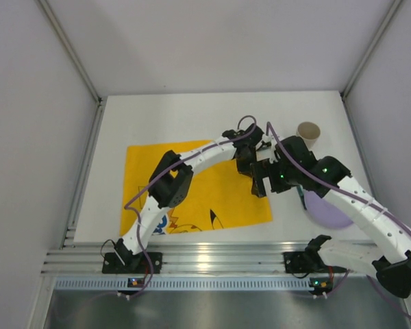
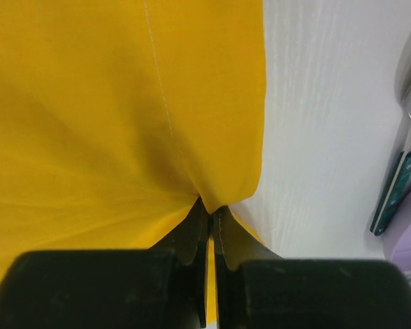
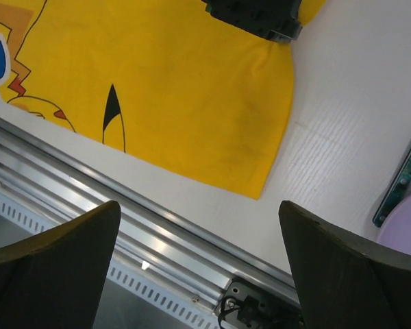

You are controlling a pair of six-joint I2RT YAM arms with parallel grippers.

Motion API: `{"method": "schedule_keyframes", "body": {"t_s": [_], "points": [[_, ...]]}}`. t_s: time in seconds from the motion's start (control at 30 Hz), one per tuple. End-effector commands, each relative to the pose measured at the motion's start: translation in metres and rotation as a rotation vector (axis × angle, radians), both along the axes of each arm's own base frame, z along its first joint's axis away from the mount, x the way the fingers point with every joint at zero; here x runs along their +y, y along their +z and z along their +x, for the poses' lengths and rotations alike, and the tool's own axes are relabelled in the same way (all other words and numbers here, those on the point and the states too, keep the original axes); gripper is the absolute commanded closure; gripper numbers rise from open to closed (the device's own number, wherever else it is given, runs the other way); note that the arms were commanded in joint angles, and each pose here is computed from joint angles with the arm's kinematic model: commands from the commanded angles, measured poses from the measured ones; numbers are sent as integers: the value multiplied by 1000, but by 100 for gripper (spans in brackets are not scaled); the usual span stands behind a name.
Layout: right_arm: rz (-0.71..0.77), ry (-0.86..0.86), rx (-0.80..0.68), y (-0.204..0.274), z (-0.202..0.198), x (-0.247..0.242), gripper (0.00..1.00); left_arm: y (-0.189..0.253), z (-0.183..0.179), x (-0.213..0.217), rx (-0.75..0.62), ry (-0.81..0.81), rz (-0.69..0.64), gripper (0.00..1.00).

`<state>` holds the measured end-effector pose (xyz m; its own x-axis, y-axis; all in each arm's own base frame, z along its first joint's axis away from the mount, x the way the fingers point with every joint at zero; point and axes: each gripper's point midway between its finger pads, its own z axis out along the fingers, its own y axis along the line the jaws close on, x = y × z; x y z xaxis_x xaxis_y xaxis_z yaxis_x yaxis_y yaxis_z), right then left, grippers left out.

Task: Set the dinner table for one person

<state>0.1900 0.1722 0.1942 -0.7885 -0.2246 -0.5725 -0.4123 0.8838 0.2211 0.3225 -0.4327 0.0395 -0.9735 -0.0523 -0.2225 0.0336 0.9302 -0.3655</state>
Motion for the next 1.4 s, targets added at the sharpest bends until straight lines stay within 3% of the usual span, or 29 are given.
{"method": "schedule_keyframes", "body": {"t_s": [0.0, 0.07, 0.1, 0.17, 0.2, 0.3, 0.5, 0.63, 0.9, 1.13, 1.37], "points": [[-36, -51, -8, -2, 0, -17, 0, 24, -14, -28, 28, -40, -87, 96], [-55, -71, -24, 0, 5, -21, 0, 36, -20, -34, 29, -57, -117, 85], [-51, -76, -30, 3, 8, -21, 0, 42, -21, -34, 19, -63, -124, 69], [-47, -80, -50, 11, 12, -21, 0, 59, -26, -33, -12, -90, -127, 54], [-54, -91, -53, 11, 16, -23, 0, 63, -29, -29, -14, -97, -112, 38], [-64, -133, -81, 21, 24, -28, 0, 87, -28, -22, -89, -144, -113, 23], [-42, -181, -108, 40, 24, -36, 0, 110, 7, -42, -390, -418, -145, 24], [-49, -209, -86, 47, 9, -47, 0, 94, 39, -53, -570, -585, -58, 25], [-46, -295, -9, 41, -30, -71, 0, 84, 107, -67, -799, -623, -35, 26], [-91, -336, 46, 35, -44, -83, 0, 49, 140, -85, -828, -596, -60, 20], [-136, -339, 64, 30, -40, -85, 0, 7, 135, -86, -764, -623, -41, 20]]}}
